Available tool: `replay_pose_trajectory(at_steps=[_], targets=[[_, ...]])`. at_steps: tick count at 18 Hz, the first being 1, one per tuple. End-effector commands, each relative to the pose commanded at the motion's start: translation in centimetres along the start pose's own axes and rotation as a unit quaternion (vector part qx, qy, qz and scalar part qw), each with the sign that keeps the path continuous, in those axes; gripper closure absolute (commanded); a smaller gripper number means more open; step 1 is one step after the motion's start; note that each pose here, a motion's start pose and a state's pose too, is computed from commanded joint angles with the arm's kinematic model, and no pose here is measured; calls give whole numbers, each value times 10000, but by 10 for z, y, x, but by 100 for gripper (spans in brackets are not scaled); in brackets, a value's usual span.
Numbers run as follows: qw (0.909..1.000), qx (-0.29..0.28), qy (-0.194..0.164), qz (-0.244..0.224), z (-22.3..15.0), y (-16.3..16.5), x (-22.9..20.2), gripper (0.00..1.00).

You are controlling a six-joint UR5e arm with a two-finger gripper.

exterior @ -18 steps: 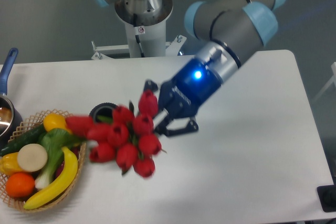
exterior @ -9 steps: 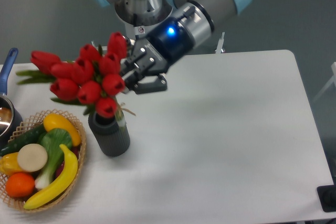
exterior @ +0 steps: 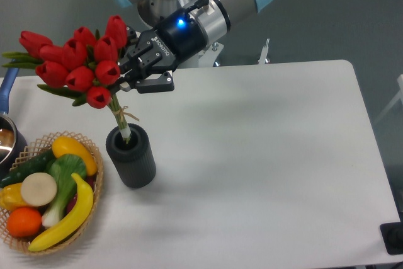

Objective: Insert the flowers into the vase
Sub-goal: 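Lower the tulip stems down into the black vase opening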

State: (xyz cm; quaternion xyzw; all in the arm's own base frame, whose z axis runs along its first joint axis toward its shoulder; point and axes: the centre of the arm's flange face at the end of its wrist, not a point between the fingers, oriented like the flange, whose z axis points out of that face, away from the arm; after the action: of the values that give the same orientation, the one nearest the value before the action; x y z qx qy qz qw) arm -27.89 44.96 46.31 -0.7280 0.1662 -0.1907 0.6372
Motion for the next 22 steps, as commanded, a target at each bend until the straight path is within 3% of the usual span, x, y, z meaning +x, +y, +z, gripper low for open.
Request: replay_pose_trajectory(at_steps=[22], targets=[[9998, -68, 72, 175, 6, 67, 18, 85]])
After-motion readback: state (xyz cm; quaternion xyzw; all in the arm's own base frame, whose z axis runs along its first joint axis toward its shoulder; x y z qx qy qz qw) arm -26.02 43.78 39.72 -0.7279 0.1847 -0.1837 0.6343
